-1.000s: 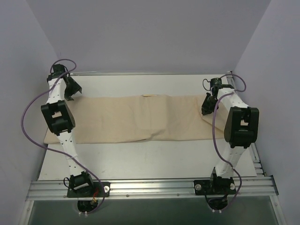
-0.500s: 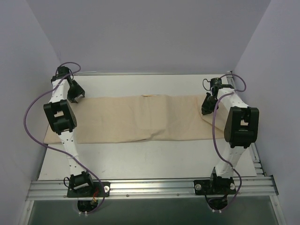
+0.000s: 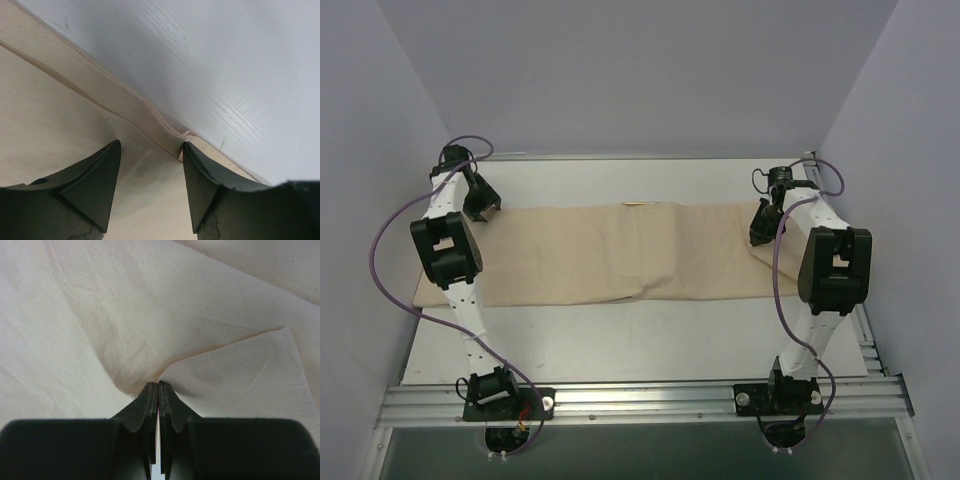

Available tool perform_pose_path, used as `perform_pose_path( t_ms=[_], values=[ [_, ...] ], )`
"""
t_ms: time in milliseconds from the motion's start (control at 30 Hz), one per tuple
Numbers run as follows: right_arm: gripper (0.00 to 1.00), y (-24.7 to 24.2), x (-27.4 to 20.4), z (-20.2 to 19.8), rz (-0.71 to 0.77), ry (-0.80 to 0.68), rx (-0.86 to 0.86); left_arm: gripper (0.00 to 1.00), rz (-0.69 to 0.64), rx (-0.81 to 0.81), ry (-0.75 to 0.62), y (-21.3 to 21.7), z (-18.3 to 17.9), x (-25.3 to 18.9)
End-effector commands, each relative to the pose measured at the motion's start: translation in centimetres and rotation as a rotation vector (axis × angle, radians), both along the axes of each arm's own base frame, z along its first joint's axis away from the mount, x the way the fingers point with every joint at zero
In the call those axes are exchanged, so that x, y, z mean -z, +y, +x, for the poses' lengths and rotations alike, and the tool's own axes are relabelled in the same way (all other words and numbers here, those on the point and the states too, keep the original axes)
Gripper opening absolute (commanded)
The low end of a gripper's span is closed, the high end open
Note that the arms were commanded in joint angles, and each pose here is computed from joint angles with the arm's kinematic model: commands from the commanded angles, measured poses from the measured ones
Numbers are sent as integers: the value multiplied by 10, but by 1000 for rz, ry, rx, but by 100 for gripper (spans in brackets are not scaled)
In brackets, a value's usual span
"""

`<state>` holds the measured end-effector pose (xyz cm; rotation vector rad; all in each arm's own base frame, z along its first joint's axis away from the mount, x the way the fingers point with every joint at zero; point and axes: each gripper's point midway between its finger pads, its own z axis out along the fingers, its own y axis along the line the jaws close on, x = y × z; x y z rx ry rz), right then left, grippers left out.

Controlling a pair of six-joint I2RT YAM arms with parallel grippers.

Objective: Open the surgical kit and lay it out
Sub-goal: Open the surgical kit at the center of the board.

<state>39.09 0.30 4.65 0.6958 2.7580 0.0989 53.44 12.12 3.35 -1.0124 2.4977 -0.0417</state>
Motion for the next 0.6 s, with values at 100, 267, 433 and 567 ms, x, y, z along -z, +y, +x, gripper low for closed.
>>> perform_pose_path(
  t_ms=[100, 267, 433, 567],
  values=[
    [0, 4, -2, -2, 4, 16, -18, 59, 11, 10, -152, -1, 16, -47],
    [0, 5, 0, -2, 9, 19, -22, 56, -8, 23, -178, -5, 17, -52],
    [0, 5, 1, -3, 11, 22, -25, 48, -16, 28, -169, -8, 13, -53],
    [0, 6, 0, -2, 14, 20, -27, 40, -27, 33, -160, -10, 10, -47]
  ],
)
